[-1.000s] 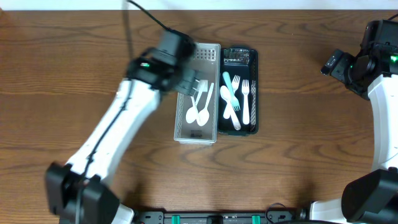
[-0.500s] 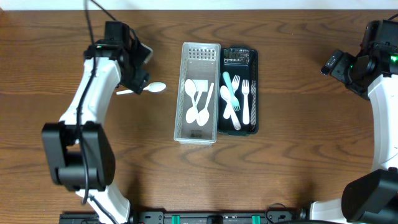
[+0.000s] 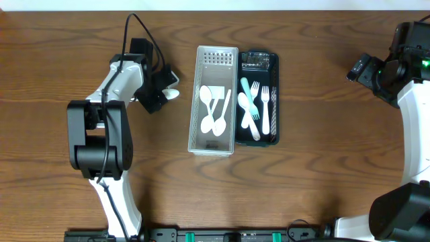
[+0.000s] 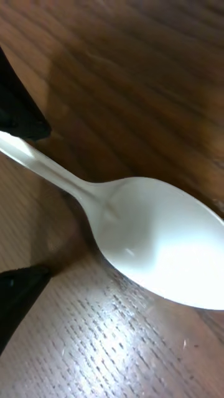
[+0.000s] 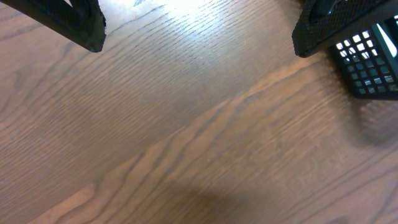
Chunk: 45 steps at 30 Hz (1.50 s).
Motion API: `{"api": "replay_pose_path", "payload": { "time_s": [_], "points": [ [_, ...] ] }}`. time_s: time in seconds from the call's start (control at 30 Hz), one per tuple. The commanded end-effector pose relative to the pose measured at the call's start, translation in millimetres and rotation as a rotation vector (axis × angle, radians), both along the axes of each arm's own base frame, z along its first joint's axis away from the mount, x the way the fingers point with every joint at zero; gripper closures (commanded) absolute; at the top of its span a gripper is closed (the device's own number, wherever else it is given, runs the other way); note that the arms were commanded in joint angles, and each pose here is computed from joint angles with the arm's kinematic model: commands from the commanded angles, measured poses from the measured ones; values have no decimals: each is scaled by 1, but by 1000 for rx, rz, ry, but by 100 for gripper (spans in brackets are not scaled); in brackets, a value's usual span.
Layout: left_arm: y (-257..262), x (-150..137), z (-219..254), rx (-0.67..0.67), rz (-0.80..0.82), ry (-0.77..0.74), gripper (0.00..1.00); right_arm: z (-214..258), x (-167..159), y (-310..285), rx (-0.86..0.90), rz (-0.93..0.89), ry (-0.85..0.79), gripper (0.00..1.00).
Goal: Pack container
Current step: 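Grasp the last white spoon with the left gripper, then place the spoon into the clear basket with the left gripper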
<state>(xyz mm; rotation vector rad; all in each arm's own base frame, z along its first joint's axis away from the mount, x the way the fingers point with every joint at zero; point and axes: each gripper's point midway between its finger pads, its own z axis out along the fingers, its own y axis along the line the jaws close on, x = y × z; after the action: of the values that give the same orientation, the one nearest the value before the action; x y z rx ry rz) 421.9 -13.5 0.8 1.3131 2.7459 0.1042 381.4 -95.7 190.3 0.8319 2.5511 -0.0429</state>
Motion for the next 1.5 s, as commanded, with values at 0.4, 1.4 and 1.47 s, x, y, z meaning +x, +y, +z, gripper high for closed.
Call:
{"api": "replay_pose_path", "payload": {
  "time_s": [0.4, 1.4, 1.47],
  "points": [
    [0, -25, -11, -22, 251, 107, 94, -3, -1, -4, -2, -5, 10, 1],
    [-185, -43, 149, -446, 671, -72, 94, -3, -1, -4, -2, -5, 10, 1],
    [-191, -40, 141, -440, 663, -64, 94, -3, -1, -4, -2, -5, 11, 1]
  ]
}}
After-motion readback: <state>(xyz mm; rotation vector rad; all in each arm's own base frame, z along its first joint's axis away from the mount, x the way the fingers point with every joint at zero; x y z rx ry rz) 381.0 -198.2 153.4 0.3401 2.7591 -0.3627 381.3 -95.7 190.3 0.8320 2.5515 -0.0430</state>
